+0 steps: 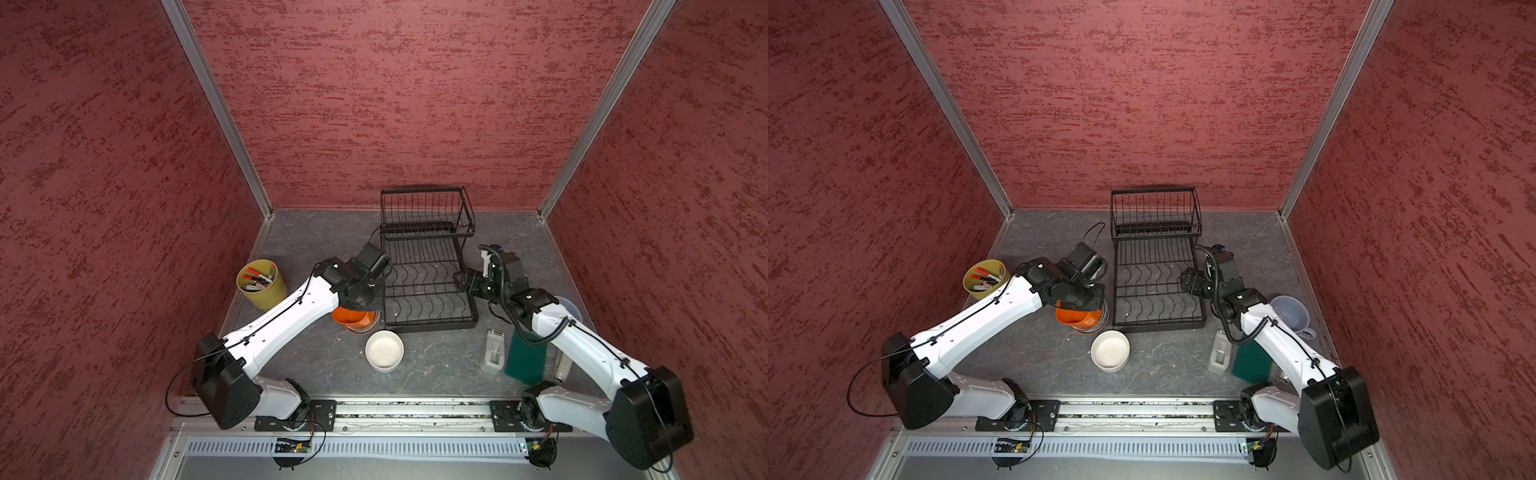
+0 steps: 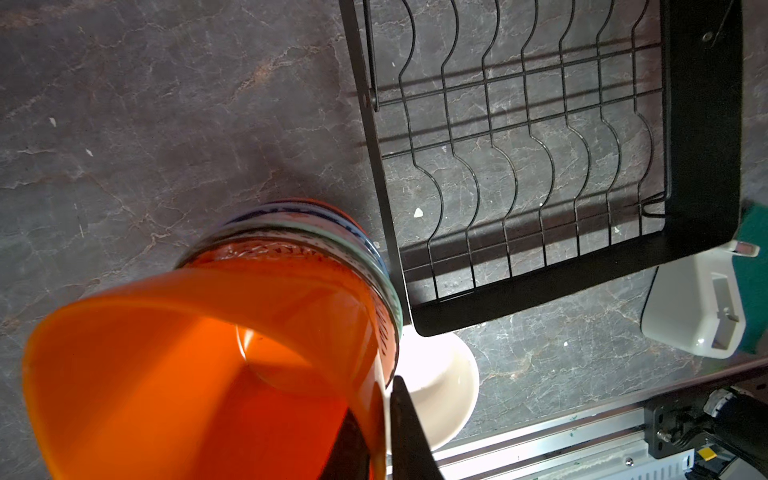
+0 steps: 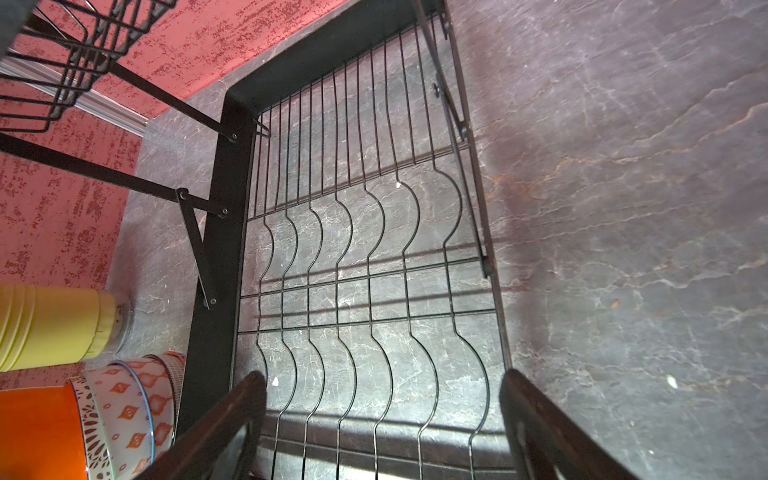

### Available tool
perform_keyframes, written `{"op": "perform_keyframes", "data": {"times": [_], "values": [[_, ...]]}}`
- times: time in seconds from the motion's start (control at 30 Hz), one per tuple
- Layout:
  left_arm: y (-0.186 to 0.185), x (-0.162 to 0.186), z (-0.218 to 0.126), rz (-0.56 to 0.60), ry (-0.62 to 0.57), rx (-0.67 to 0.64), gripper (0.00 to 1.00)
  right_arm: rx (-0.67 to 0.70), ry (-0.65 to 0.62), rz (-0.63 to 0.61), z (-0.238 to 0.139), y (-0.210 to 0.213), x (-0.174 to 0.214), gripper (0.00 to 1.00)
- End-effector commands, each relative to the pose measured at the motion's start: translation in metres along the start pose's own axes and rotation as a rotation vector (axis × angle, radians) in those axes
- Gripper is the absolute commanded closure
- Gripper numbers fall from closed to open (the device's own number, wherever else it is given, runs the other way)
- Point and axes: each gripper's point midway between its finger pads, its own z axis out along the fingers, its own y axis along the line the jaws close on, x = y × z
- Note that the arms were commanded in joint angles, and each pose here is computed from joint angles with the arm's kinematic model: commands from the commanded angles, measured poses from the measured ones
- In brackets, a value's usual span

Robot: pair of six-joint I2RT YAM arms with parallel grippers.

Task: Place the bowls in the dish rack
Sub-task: 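Grasp the orange bowl rim with the left gripper and lift it off the stack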

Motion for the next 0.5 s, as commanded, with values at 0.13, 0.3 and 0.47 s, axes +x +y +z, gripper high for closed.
{"op": "perform_keyframes", "data": {"times": [0.13, 0.3, 0.47], "values": [[0.007, -0.004, -0.004, -0.001, -0.031, -0.018, 1.0, -0.019, 0.007, 0.006, 0.0, 0.003, 0.005, 0.11], [0.01, -0.009, -0.018, -0.001, -0.074, -0.02, 1.0, -0.049, 0.007, 0.001, -0.003, 0.009, 0.004, 0.11], [0.008, -0.016, -0.038, 0.012, -0.133, 0.006, 1.0, -0.107, 0.016, -0.004, -0.005, 0.02, 0.004, 0.11]]}}
